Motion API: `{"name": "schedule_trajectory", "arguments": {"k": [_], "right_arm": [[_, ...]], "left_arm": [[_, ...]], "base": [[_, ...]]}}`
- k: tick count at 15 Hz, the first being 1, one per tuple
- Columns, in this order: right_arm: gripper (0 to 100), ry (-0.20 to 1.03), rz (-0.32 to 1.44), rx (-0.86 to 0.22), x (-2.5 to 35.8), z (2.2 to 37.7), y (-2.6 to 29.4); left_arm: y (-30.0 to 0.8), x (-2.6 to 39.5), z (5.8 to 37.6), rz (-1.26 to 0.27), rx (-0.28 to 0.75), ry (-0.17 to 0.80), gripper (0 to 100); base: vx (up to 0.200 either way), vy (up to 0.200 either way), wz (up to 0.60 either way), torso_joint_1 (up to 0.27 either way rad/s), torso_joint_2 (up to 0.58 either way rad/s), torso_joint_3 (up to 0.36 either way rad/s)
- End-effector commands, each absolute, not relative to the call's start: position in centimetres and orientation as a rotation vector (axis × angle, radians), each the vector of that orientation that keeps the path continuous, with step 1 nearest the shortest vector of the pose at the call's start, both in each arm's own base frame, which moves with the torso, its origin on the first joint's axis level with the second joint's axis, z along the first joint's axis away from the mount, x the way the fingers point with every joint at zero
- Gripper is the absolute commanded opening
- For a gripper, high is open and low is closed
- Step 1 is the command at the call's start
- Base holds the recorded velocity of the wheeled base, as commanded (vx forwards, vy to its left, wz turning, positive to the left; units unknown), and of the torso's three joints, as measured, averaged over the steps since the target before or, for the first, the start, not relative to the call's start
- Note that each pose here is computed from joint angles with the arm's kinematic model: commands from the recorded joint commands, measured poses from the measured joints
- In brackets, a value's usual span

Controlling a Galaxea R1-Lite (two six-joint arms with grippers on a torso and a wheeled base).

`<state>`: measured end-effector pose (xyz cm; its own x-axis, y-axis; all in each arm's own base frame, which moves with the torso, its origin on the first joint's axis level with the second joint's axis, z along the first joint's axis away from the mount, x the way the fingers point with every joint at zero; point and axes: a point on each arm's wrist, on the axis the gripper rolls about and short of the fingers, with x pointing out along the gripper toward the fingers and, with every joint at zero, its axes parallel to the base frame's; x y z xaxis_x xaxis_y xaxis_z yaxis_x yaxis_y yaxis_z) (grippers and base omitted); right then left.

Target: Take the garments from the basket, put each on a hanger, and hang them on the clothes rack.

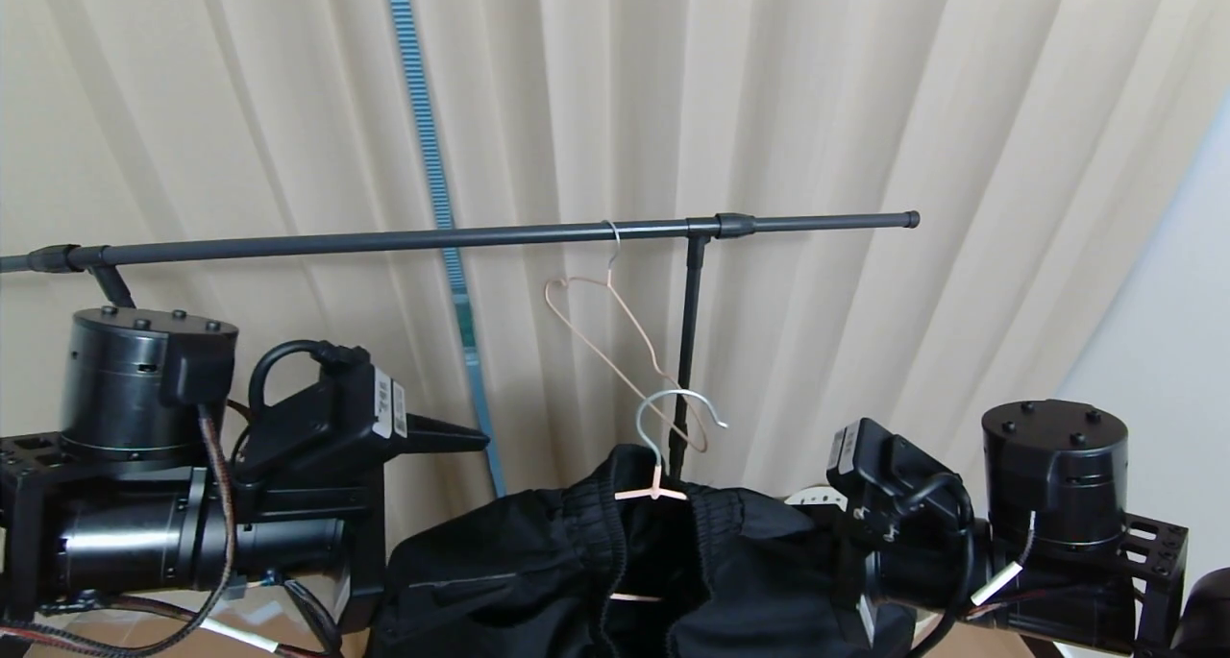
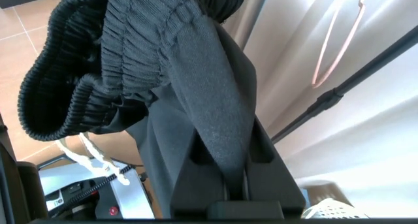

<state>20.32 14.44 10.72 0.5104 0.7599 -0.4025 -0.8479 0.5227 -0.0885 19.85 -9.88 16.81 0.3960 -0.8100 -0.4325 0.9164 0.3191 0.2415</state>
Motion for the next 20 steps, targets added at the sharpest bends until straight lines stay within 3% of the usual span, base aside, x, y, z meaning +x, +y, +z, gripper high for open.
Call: {"name": "schedule_trajectory", "arguments": {"k": [1, 12, 13, 20], "right_arm": [[0, 0.331, 0.99, -0.291, 20.2, 10.8, 14.6], [0, 0.269, 1.055, -0.295, 18.4, 12.1, 15.2], [0, 0.269, 1.055, -0.295, 18.4, 12.1, 15.2], [0, 0.272, 1.052, -0.288, 18.8, 12.1, 15.6]], "left_arm": [[-11.1, 20.8, 15.2, -1.199, 0.483, 0.317, 100], [-12.6, 21.8, 12.7, -1.237, 0.482, 0.363, 100], [-12.6, 21.8, 12.6, -1.236, 0.482, 0.367, 0], [-11.9, 20.5, 12.9, -1.237, 0.485, 0.355, 0]], "base": [[0.0, 0.0, 0.0, 0.0, 0.0, 0.0], [0.0, 0.0, 0.0, 0.0, 0.0, 0.0], [0.0, 0.0, 0.0, 0.0, 0.0, 0.0], [0.0, 0.0, 0.0, 0.0, 0.0, 0.0]]}}
